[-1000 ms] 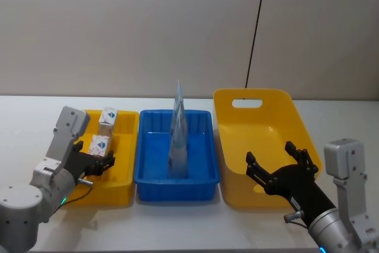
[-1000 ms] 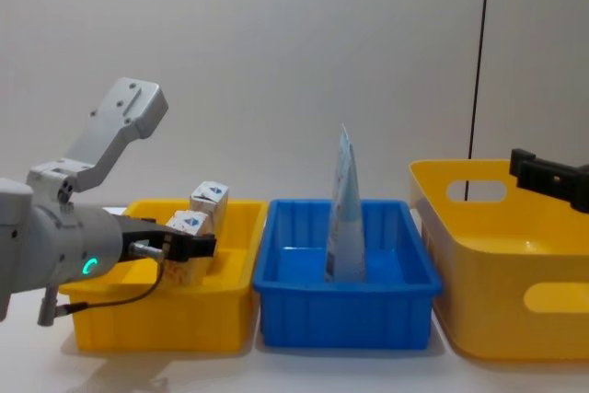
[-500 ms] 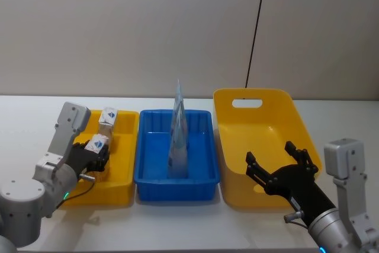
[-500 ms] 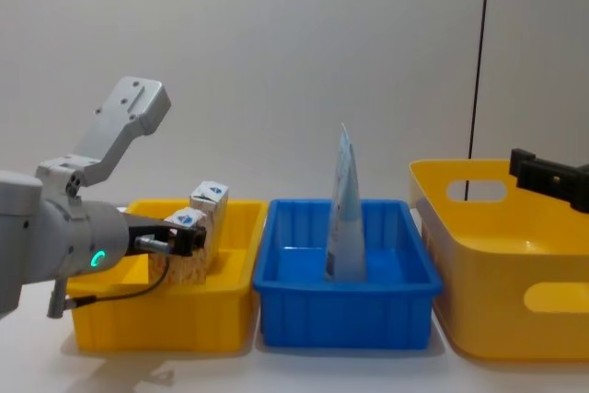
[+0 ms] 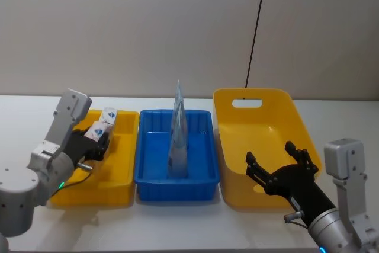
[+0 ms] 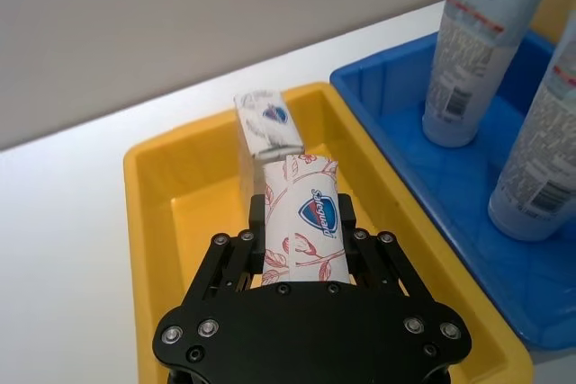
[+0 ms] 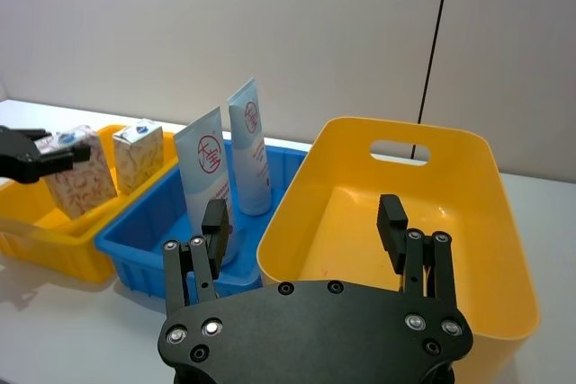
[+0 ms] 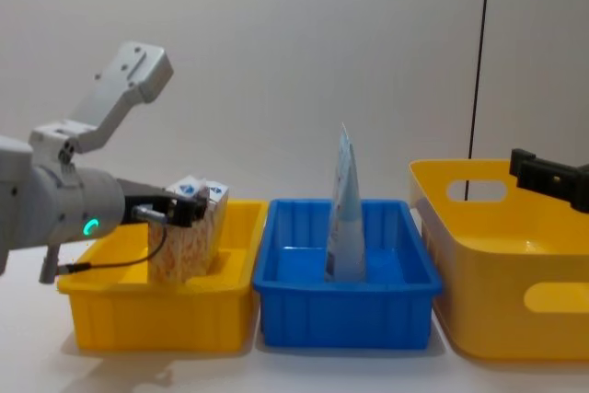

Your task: Bimanual collaborative sorting of washing and personal care products

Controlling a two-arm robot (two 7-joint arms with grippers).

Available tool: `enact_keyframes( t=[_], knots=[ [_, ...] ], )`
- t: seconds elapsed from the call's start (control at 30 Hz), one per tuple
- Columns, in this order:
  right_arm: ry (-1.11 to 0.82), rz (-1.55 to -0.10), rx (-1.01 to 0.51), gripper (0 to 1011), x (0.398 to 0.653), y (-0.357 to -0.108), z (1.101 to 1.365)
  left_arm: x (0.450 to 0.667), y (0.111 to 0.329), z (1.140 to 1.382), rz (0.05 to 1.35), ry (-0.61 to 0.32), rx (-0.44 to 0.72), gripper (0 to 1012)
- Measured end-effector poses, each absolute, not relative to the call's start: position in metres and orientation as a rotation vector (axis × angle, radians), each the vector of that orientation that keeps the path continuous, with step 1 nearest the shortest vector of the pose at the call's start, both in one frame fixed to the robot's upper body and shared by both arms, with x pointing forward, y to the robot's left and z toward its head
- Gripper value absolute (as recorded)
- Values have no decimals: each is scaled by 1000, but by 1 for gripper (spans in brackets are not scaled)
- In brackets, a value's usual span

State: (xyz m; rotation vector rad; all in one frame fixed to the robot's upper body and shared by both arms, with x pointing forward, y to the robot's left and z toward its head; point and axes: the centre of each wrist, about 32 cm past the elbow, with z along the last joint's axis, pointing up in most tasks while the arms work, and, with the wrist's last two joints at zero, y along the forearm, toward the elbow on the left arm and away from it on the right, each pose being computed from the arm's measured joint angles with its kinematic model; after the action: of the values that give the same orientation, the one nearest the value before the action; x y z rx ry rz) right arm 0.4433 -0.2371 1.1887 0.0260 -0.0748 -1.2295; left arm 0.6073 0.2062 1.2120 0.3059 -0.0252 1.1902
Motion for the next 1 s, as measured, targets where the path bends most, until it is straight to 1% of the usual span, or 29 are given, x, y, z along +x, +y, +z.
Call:
enact_keyframes(
  t=[0.1, 0.23, 0.53, 1.0],
  knots=[
    [-75, -1229, 26, 1000, 443, -237, 1189, 606, 211, 1222, 1163, -65, 302, 374],
    [-75, -1229, 26, 1000, 443, -237, 1189, 605, 215, 1229, 1133, -96, 298, 374],
    [-75, -1229, 26, 1000, 443, -237, 1189, 600, 230, 1253, 1015, -188, 283, 371],
    [-75, -1229, 26, 1000, 443, -237, 1189, 591, 253, 1282, 814, -267, 262, 374]
  ],
)
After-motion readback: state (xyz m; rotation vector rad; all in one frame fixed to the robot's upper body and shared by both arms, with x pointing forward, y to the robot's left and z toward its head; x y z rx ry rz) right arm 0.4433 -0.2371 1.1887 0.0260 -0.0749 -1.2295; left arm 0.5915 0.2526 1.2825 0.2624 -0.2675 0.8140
